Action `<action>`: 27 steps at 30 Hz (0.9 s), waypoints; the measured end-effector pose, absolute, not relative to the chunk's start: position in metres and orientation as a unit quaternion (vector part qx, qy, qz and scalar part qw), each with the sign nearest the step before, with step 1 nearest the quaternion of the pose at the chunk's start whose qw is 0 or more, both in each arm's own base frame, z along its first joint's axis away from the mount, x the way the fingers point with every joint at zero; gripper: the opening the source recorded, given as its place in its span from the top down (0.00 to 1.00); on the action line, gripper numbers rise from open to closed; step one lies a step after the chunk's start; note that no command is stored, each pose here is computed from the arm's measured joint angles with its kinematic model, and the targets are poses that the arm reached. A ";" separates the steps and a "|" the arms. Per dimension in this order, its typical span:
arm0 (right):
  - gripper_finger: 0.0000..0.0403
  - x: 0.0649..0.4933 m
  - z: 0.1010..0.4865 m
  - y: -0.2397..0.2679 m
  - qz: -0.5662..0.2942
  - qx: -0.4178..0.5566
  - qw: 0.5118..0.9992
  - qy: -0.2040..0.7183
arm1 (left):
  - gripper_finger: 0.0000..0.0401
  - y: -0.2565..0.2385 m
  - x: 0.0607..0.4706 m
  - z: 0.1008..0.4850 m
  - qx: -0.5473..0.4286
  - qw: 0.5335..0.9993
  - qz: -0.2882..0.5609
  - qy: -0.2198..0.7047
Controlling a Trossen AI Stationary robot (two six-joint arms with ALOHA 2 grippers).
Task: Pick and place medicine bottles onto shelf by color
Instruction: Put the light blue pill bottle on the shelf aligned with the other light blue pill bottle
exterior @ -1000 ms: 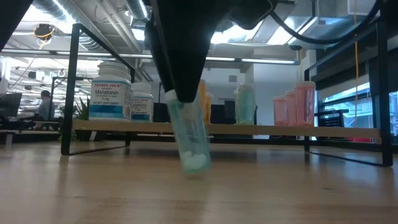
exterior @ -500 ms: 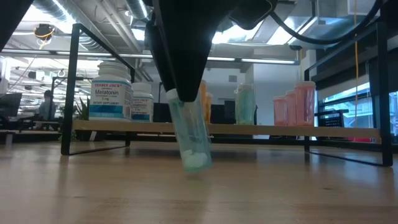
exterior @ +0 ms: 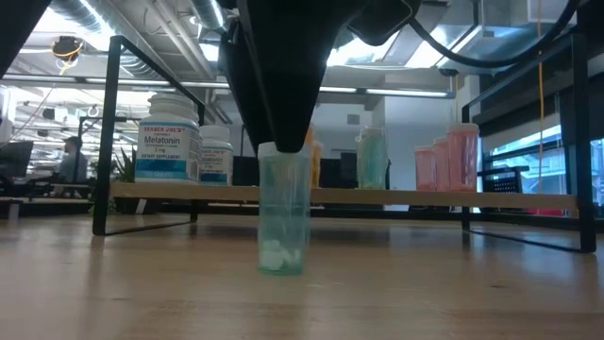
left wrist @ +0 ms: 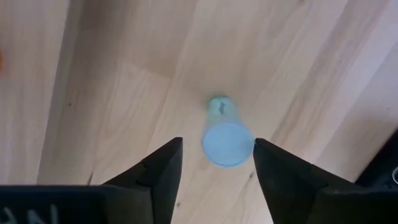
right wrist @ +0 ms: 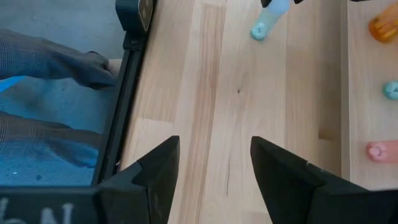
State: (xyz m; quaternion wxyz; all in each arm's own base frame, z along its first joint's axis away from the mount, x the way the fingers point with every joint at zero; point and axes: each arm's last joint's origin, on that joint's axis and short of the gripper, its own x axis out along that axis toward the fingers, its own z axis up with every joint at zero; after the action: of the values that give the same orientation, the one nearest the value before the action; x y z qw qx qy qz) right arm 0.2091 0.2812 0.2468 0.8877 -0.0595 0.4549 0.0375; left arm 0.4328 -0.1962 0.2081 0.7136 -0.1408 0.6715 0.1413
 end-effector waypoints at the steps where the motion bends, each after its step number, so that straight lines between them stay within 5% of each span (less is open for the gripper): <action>1: 0.50 0.209 0.247 0.281 0.037 -0.059 0.888 0.455 | 0.52 -0.196 0.433 0.208 -0.141 0.714 0.145 0.670; 16: 0.50 0.209 0.247 0.281 0.038 -0.059 0.888 0.455 | 0.52 -0.201 0.426 0.229 -0.137 0.733 0.175 0.643; 27: 0.50 0.210 0.247 0.283 0.045 -0.049 0.890 0.451 | 0.52 -0.230 0.391 0.276 -0.105 0.800 0.215 0.551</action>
State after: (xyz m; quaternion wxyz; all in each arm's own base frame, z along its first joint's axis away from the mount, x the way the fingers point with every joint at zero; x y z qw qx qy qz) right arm 0.2101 0.2834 0.2472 0.8899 -0.0491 0.4512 0.0450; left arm 0.3906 -0.2305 0.2763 0.7997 -0.1048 0.5508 0.2147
